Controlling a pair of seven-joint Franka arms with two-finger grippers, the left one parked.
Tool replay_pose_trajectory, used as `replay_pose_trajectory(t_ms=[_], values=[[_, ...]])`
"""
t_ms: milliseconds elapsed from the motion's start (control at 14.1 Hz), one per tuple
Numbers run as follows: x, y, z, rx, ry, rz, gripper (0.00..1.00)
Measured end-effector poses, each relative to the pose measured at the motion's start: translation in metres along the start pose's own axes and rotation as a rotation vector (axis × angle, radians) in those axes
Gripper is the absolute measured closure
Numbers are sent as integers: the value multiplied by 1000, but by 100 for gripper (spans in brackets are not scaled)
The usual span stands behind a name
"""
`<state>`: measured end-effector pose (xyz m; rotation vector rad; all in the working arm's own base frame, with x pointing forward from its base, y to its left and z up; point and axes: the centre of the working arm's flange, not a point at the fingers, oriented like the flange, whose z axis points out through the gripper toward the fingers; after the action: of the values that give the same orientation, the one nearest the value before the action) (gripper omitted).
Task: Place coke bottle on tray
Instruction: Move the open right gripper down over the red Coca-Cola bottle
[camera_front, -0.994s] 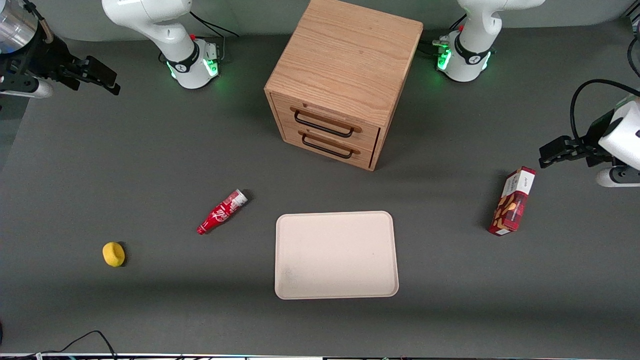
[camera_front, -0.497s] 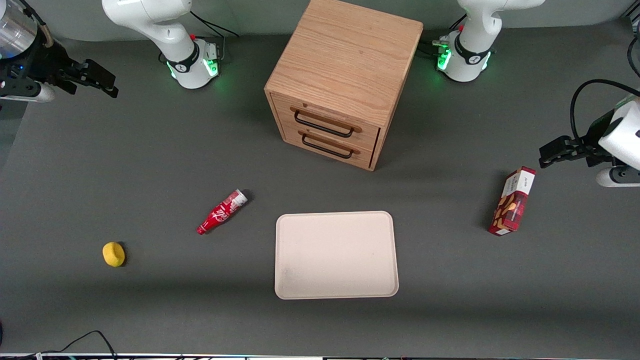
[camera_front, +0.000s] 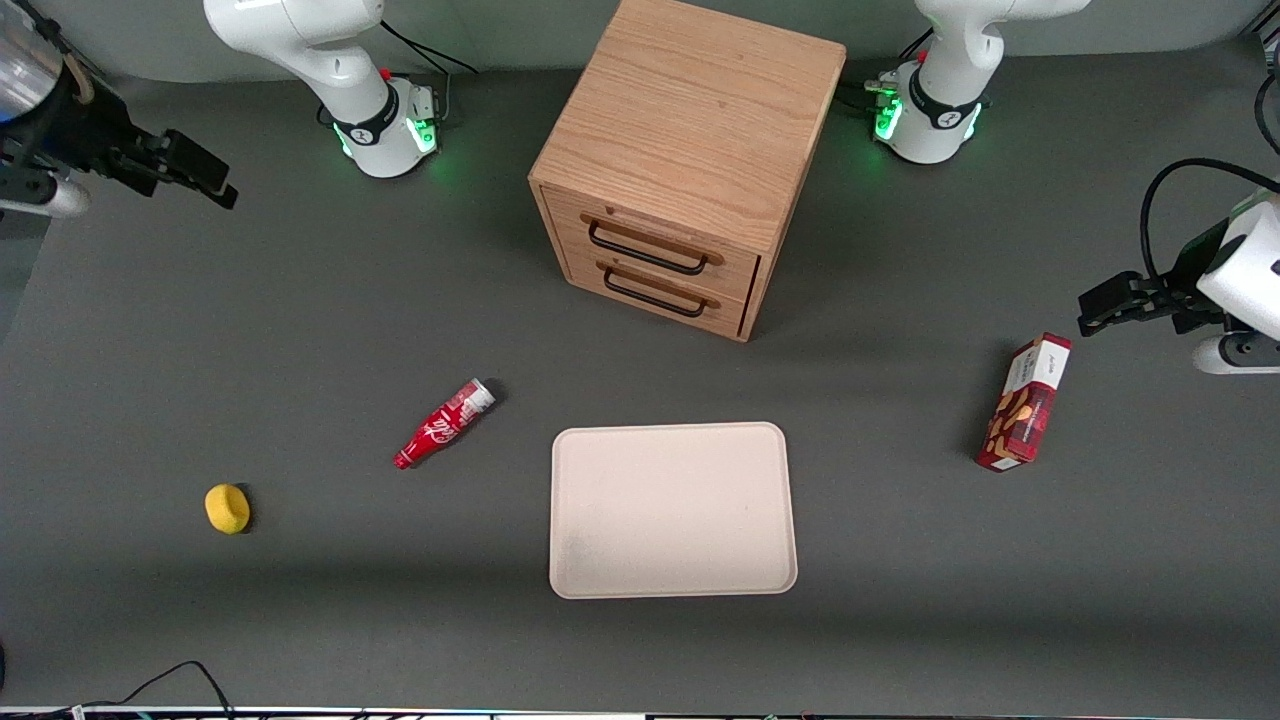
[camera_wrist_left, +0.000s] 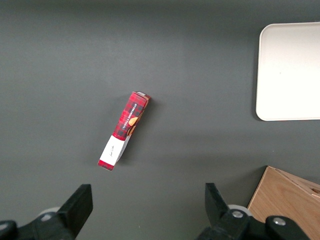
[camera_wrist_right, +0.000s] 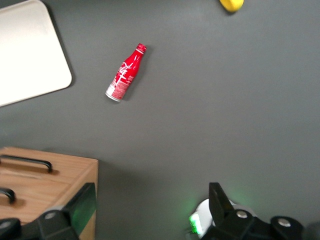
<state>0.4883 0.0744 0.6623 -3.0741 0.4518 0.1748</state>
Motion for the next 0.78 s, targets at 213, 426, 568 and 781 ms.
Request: replay_pose_trajectory(t_ms=[213, 426, 568, 781], values=[[35, -24, 44, -28, -59, 158, 0], [78, -45, 113, -78, -118, 352, 0], [103, -62, 170, -110, -150, 456, 0], [117, -101, 258, -137, -161, 579, 0]])
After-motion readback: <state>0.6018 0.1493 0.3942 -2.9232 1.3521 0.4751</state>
